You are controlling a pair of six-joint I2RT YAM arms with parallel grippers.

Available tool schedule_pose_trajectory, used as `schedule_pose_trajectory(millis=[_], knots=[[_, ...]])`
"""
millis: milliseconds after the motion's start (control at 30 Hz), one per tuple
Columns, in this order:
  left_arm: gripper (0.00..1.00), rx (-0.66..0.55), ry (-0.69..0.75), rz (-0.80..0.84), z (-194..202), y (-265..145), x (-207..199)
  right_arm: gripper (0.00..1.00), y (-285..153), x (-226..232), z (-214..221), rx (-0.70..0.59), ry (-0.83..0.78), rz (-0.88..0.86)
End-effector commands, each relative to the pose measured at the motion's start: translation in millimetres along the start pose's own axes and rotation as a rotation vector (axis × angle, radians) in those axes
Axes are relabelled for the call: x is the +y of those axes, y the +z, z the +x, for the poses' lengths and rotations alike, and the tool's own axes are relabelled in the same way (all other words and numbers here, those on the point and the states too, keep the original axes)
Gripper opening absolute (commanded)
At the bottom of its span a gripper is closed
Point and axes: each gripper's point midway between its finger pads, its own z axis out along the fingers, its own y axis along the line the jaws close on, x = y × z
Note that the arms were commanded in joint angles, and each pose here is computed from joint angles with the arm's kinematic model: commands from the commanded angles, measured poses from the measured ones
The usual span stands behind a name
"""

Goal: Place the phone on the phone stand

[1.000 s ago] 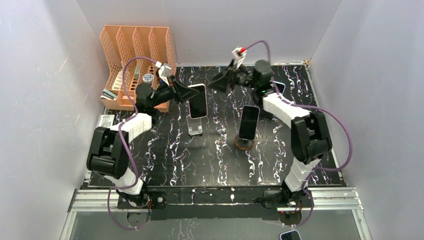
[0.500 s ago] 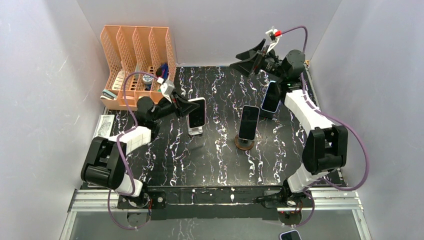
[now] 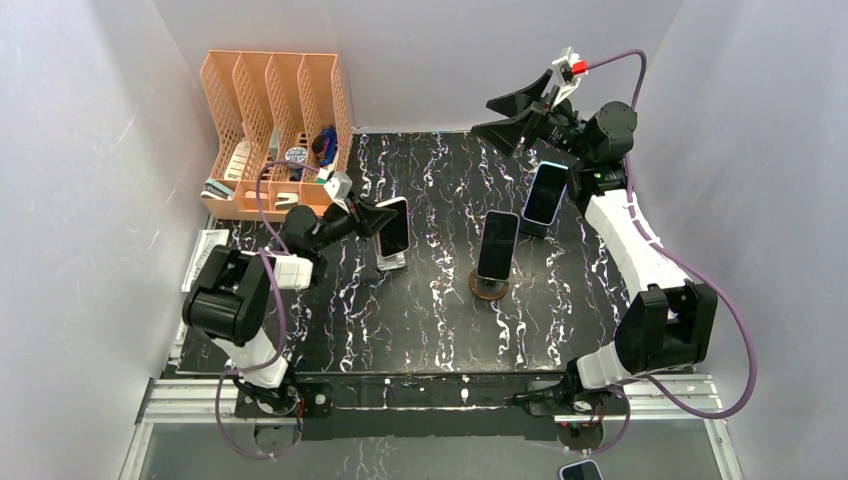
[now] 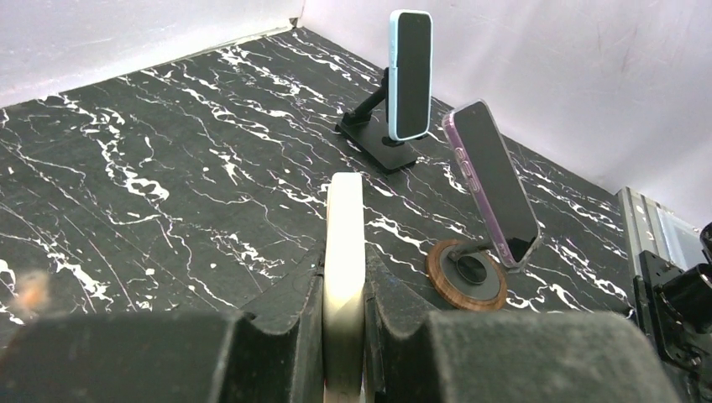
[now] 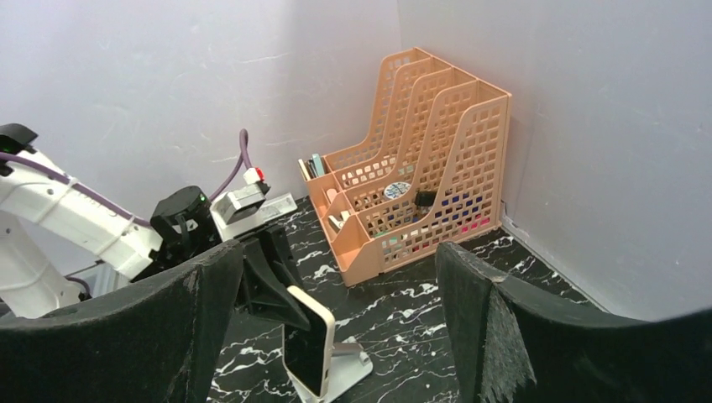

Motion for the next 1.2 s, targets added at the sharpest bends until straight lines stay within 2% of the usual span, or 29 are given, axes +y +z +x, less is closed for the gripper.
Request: schedule_pose_trajectory(millis=[0,200,433,567,1167], knots=[[0.00,-0.168,0.063,0.045,-41.8,6.9,3.0,0.92,-0.7,-0.6,-2.0,-0.007,-0.025,0.004],[0.00,-0.203,-0.006,0.083,-45.7,3.6,16.5,0.92,-1.0,-3.1,1.3,-0.001,-0.021,0.008],[0.00,-0.201,-0.005,0.076,-50.3,-3.8,28.6,0.92,0.5,-7.9,7.3,0.007,-0.011,0.008],[0.00,-0.250,-0.004,0.033,-60.1,-5.9,32.4,0.92,0.7,-10.4,9.6,0.010,-0.005,0.012],[0.00,-0.318,0.025,-0.014,-58.2,2.4,-4.6,0.93,-1.6,-12.5,11.0,0.015,-0.008,0.016]])
